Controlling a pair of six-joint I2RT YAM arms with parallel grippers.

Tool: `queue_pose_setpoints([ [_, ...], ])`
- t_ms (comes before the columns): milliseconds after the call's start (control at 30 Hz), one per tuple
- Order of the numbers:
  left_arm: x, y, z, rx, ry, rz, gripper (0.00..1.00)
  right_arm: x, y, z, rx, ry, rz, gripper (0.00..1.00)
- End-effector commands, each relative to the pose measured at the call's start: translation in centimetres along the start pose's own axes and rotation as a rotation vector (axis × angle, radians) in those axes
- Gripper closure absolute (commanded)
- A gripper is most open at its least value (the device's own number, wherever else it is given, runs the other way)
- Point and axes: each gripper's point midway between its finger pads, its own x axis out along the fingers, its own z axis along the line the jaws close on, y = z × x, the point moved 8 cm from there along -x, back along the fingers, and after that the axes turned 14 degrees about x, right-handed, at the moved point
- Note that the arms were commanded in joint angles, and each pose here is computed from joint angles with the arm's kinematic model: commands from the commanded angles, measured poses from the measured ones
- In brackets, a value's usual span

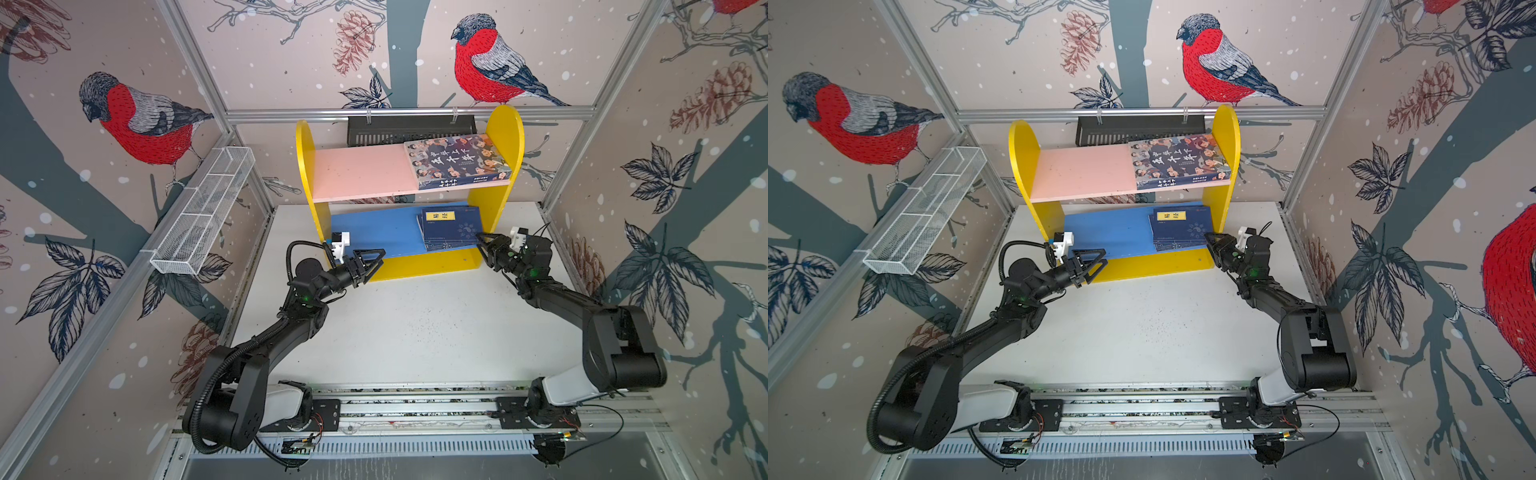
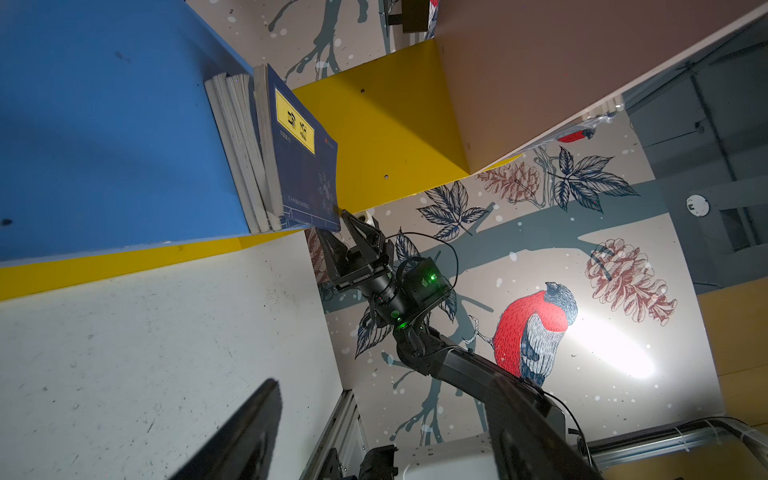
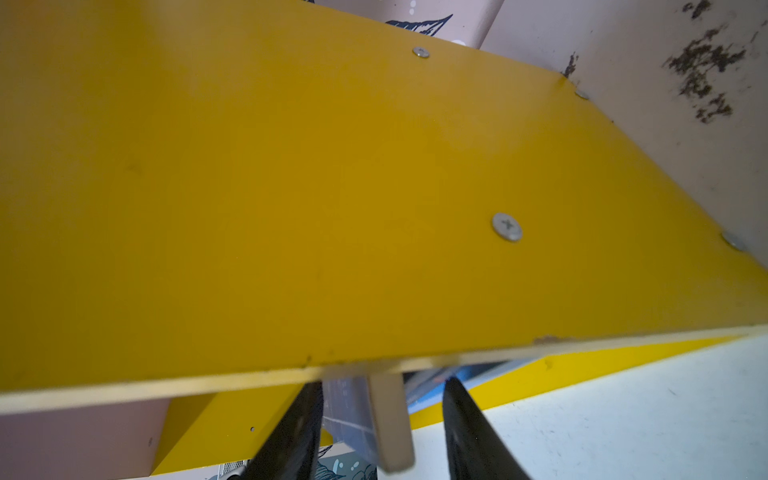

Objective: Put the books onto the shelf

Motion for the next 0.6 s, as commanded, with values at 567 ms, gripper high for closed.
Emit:
queue_pose_setpoints([
  [567, 6.0, -0.5, -1.2, 0.284, -0.006, 0.138, 0.31, -2.6, 3.5, 1.1, -0.037, -0.021, -0.017, 0.61],
])
